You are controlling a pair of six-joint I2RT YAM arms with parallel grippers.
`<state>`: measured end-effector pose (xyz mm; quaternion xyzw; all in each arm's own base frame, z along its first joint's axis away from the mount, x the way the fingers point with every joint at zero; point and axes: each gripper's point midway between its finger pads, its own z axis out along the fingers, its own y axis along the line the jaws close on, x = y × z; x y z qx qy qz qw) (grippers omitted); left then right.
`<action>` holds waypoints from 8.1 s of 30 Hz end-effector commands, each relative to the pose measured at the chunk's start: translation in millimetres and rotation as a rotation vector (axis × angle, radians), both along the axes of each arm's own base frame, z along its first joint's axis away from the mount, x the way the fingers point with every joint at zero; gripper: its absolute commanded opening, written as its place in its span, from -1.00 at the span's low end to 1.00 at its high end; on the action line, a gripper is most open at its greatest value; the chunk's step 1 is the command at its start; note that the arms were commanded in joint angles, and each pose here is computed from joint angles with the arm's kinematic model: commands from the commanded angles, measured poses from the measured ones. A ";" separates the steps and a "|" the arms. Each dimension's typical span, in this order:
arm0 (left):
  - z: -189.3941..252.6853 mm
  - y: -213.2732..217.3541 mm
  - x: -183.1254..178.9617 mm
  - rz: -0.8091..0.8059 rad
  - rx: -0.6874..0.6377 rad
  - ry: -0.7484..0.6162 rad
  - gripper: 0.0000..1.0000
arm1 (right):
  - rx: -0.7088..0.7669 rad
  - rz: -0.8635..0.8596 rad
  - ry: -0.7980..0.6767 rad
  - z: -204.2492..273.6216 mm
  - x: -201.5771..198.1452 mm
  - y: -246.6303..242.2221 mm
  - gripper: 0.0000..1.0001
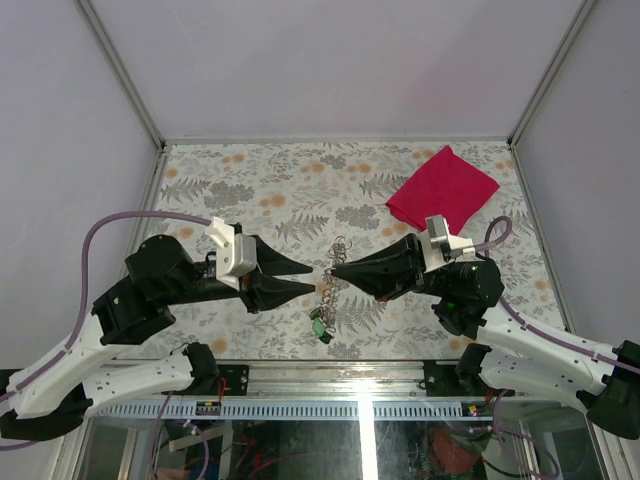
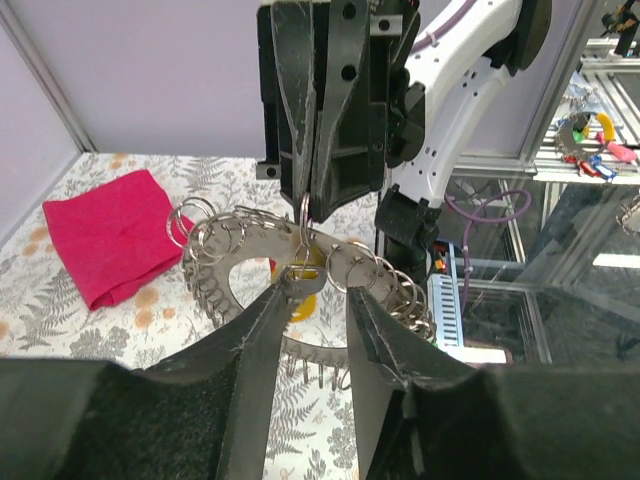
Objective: Put the keys on the keyring
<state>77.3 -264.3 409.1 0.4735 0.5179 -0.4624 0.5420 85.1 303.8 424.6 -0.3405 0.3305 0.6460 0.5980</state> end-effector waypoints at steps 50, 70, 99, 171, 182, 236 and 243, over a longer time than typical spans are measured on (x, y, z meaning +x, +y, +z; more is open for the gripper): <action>-63.3 0.4 14.4 -0.007 0.487 0.079 -1.00 | -0.309 -0.118 -0.070 -36.4 4.2 -9.1 -0.33; -93.7 11.6 25.0 0.069 0.812 0.164 -1.00 | -0.416 -0.051 -0.035 -80.4 18.5 25.6 -0.32; -95.0 4.0 19.4 0.061 0.855 0.136 -1.00 | -0.458 0.075 -0.031 -93.5 10.3 43.4 -0.75; -51.1 -12.8 2.2 -0.011 0.415 0.014 -1.00 | 0.004 0.005 -0.002 12.3 -6.3 -7.9 -1.00; -12.5 -0.6 8.9 0.079 0.239 -0.039 -0.62 | -0.019 0.009 -0.016 6.9 -8.0 -6.3 -1.00; -8.8 -11.6 -4.0 0.003 0.184 0.001 -1.00 | -0.155 -0.039 -0.098 -3.4 -13.8 -14.5 -0.73; -15.5 -5.1 -6.7 -0.009 0.259 0.003 -1.00 | -0.293 0.017 -0.129 -15.3 -26.0 -15.5 -0.48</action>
